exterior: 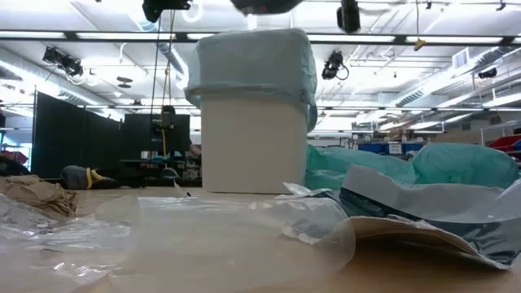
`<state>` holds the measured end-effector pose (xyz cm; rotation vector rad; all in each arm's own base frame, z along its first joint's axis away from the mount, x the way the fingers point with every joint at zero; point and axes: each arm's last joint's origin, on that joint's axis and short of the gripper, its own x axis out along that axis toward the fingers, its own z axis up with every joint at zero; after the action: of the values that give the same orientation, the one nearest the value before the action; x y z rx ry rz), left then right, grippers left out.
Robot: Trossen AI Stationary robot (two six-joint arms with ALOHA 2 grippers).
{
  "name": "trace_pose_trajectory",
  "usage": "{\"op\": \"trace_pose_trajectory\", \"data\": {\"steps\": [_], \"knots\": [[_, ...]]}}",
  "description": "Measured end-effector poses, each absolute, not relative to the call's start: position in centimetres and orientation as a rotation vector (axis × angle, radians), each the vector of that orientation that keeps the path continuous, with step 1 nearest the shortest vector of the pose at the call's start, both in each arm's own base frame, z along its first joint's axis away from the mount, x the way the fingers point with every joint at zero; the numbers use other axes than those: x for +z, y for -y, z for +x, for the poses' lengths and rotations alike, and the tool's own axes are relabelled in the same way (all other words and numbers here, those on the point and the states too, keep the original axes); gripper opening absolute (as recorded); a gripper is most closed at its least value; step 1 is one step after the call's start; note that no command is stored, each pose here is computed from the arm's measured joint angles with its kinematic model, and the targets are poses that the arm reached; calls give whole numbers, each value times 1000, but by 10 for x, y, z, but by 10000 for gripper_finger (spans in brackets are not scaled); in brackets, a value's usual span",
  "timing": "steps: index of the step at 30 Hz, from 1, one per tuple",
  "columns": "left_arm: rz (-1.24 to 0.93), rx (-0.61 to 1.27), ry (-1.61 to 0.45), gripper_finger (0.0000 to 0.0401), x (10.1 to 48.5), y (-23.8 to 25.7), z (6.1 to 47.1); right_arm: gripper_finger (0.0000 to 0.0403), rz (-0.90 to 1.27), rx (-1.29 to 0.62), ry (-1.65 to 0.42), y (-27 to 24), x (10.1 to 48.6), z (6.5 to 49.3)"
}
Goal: Place trash/remove bag and relplace
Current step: Put the white magazine paper into the trash bin
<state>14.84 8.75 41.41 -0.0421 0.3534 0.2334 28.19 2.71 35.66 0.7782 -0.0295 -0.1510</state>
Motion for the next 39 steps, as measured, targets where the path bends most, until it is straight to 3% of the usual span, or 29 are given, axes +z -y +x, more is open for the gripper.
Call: {"op": "trace_pose_trajectory", "data": {"steps": [9, 14, 21, 24, 30, 33, 39], "knots": [[-42, 234, -352, 120, 414, -88, 148, 0, 447, -375, 105, 44, 433, 269], [-42, 233, -353, 120, 414, -88, 148, 0, 415, -472, -7, 75, 421, 265], [-48, 235, -352, 120, 414, -88, 149, 8, 358, -381, -117, 94, 401, 284], [-49, 234, -352, 120, 414, -88, 148, 41, 308, -338, -45, 94, 408, 287], [-80, 225, -347, 120, 414, -87, 149, 169, 305, -343, 5, 95, 416, 280], [-145, 133, -333, 120, 414, -83, 150, 220, 320, -267, 18, 90, 422, 274], [-253, -121, -397, 120, 409, -58, 156, 240, 366, -86, -26, 57, 439, 242]]}}
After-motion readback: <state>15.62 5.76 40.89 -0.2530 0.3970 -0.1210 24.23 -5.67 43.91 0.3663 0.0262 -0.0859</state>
